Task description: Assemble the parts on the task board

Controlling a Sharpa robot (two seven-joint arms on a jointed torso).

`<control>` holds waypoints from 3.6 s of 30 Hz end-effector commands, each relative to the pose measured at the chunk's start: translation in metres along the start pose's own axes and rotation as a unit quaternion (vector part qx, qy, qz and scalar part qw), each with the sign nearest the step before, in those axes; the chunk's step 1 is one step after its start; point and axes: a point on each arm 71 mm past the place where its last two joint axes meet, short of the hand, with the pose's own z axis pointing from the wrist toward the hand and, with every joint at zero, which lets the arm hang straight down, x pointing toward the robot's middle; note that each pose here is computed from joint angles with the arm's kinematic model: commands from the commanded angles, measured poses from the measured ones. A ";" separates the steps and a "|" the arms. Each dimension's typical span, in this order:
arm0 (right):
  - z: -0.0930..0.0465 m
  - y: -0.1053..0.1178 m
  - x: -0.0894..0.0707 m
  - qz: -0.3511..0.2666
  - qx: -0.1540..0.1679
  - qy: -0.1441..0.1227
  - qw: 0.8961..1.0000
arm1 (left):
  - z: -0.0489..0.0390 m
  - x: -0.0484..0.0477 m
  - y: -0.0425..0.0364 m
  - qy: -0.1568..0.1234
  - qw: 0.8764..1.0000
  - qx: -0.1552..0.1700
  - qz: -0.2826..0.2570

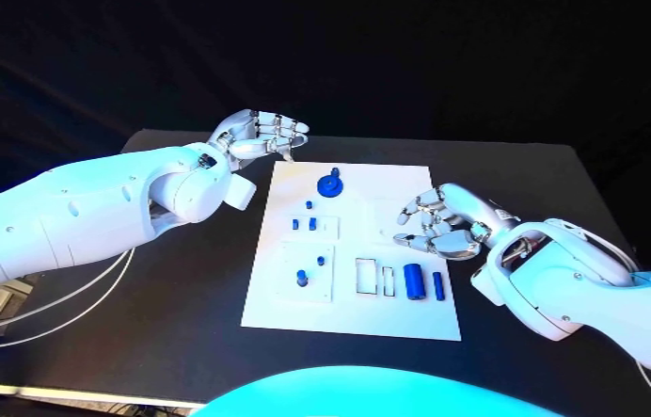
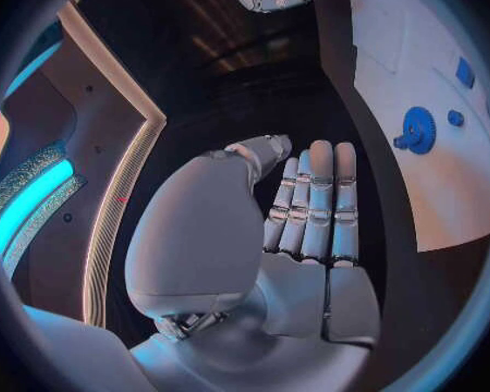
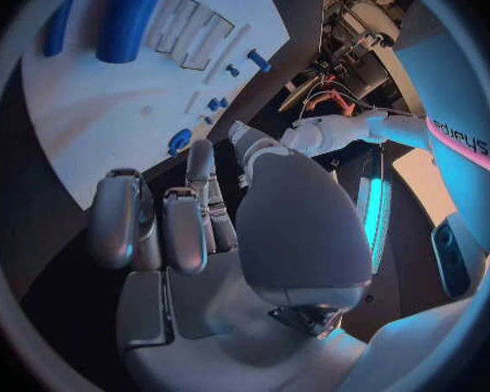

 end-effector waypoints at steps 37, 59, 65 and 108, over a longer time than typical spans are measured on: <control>-0.023 -0.054 0.052 -0.036 0.178 0.094 0.979 | -0.0046 0.0046 -0.0016 0.013 1.000 0.004 -0.008; -0.017 -0.051 0.065 -0.033 0.177 0.099 0.979 | -0.0052 0.0036 -0.0015 0.013 1.000 0.003 -0.007; -0.019 -0.046 0.062 -0.001 0.175 0.078 0.981 | -0.0049 0.0034 -0.0012 0.013 1.000 0.002 -0.007; 0.016 0.000 0.079 0.038 0.153 0.154 0.975 | -0.0034 0.0061 -0.0008 0.019 1.000 0.000 -0.009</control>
